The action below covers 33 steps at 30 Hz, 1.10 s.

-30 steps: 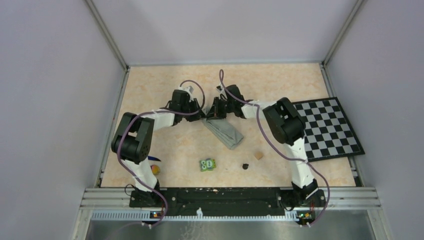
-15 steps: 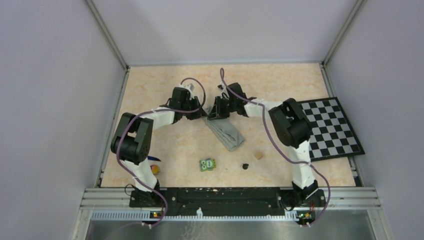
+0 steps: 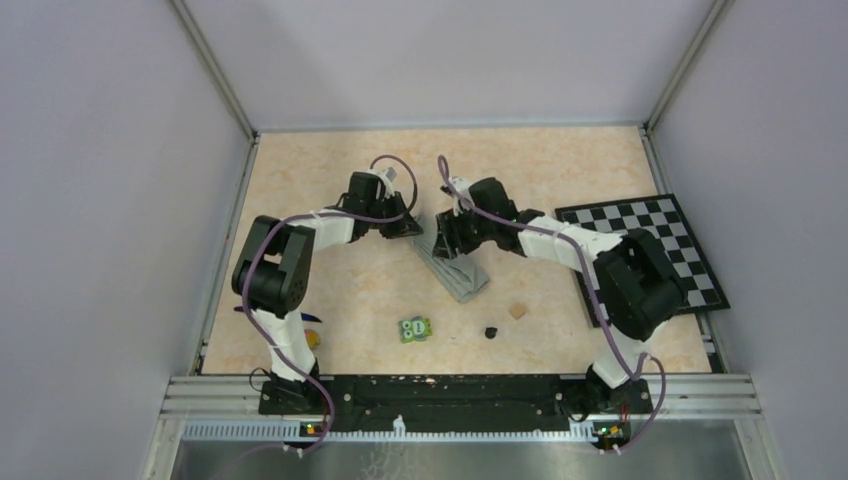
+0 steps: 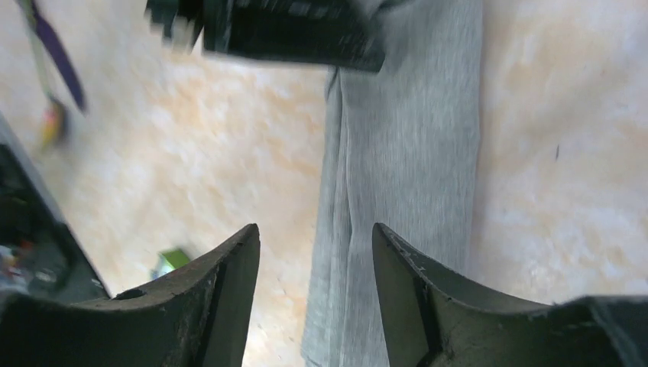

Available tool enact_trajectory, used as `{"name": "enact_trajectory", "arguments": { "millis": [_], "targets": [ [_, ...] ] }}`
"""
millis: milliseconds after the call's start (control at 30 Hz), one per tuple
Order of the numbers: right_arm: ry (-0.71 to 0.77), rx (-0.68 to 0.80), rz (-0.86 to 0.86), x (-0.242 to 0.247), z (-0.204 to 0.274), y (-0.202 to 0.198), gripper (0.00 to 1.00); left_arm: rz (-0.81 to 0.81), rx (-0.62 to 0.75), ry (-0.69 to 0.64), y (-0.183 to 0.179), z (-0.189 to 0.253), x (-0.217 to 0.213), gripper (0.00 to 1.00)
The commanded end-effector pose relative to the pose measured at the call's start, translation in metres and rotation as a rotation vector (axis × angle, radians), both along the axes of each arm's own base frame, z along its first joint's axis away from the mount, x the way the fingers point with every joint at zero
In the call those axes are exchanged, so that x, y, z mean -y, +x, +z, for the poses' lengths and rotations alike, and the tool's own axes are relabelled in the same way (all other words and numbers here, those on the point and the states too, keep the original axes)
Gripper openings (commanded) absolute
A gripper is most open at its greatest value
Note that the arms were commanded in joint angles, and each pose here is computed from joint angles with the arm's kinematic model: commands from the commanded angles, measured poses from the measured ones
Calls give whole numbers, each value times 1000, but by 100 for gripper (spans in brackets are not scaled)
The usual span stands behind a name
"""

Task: Fold the napkin into a case and place the utensils inside
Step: Smooth out the smaller rectangle-folded napkin at the center of the board.

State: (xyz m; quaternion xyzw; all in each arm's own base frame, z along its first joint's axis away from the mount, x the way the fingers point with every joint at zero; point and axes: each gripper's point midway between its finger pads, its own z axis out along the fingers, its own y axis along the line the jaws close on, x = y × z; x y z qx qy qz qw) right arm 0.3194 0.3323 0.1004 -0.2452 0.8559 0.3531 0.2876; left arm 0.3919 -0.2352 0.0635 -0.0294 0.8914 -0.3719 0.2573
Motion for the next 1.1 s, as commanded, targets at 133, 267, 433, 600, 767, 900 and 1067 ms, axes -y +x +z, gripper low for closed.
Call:
{"name": "enact_trajectory", "arguments": {
  "millis": [133, 267, 433, 600, 767, 900, 1067],
  "targets": [
    [-321, 362, 54, 22, -8, -13, 56, -2, -11, -1, 20, -21, -1, 14],
    [-412, 361, 77, 20, -20, -14, 56, 3, -34, 12, 19, -34, -6, 13],
    [-498, 381, 85, 15, -37, -15, 53, -5, -37, -6, 17, -32, -4, 15],
    [-517, 367, 89, 10, -47, -17, 40, 7, 19, -27, 8, 10, -7, 37],
    [-489, 369, 49, 9, -42, -17, 18, 160, -37, 48, -22, 22, -38, 43],
    [-452, 361, 25, 6, -39, -17, 0, 127, -171, -75, -62, 13, -25, 43],
    [-399, 326, -12, 1, -35, -21, 0, 59, -282, -186, -102, -9, 6, 39]
  ]
}}
